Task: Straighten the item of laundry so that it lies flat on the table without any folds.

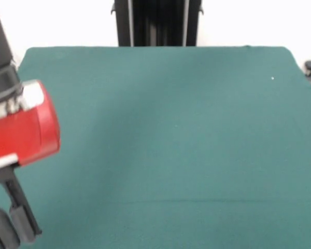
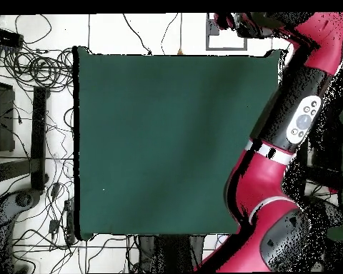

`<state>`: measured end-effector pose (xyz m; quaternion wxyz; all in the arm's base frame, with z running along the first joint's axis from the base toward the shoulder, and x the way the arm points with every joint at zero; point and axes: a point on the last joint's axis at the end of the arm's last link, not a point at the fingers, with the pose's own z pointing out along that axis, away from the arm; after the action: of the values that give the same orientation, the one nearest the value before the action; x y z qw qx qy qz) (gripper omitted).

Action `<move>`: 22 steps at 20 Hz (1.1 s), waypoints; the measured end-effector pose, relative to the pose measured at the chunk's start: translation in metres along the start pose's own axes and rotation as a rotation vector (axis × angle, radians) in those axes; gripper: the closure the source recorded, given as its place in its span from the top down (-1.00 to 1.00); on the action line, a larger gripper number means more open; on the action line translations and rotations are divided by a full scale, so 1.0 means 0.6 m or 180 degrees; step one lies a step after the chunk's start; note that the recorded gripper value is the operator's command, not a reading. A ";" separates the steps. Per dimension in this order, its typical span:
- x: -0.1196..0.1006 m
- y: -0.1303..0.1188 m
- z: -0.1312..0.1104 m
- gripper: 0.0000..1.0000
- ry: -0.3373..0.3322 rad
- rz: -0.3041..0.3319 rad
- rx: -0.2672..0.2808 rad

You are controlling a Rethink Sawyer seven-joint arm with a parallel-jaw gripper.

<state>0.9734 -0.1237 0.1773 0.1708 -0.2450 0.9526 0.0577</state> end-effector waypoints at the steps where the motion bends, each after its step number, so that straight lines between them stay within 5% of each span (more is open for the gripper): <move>1: -0.002 0.003 -0.005 -1.00 0.0006 -0.0006 0.0007; 9: -0.030 0.068 -0.085 -1.00 0.0082 0.0233 -0.0023; 14: -0.047 0.131 -0.130 -1.00 0.0164 0.0758 -0.0200; 15: -0.053 0.157 -0.144 -1.00 0.0215 0.1029 -0.0264; 22: -0.060 0.229 -0.155 -1.00 0.0438 0.1743 -0.0389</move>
<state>0.9084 -0.0055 0.2808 0.0688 0.0081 0.9874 0.1421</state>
